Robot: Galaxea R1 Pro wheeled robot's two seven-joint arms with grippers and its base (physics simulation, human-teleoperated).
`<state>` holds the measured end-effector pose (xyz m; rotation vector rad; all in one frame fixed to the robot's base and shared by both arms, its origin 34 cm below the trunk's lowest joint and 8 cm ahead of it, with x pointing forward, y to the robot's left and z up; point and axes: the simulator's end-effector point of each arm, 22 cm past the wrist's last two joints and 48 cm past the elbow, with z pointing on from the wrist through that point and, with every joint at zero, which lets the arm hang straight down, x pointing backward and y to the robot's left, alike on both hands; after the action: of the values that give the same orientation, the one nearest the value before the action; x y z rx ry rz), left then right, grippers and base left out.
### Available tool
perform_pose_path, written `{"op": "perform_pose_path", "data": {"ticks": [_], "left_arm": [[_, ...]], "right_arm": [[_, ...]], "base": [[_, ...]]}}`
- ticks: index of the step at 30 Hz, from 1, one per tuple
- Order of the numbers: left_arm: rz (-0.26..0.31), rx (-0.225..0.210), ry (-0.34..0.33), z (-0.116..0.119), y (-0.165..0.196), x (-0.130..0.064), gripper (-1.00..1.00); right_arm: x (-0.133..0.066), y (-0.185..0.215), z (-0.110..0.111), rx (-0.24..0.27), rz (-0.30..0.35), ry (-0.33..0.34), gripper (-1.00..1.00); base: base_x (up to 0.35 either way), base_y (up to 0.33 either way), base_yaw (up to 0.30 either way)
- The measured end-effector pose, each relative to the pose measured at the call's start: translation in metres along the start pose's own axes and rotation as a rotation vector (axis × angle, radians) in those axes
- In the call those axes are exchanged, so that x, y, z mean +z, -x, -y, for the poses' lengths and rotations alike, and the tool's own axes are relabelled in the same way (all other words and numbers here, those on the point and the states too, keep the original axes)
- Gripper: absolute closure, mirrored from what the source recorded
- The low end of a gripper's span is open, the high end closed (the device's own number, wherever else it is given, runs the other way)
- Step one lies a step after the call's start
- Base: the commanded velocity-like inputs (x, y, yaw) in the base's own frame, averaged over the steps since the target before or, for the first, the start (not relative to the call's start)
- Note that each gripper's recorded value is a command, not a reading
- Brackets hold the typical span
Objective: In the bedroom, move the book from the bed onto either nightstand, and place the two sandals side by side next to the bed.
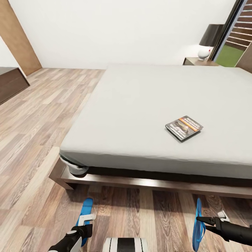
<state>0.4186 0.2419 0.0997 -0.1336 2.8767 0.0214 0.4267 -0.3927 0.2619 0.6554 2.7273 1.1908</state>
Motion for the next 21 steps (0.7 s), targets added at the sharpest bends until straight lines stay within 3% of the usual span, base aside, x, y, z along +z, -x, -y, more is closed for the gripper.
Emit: {"op": "perform_pose_path", "data": {"ticks": [21], "left_arm": [[-0.077, 0.002, 0.007, -0.003, -0.037, 0.018, 1.0]], "right_arm": [[0.014, -0.015, 0.027, 0.053, -0.046, -0.032, 1.0]], "base": [[0.0, 0.0, 0.0]]}}
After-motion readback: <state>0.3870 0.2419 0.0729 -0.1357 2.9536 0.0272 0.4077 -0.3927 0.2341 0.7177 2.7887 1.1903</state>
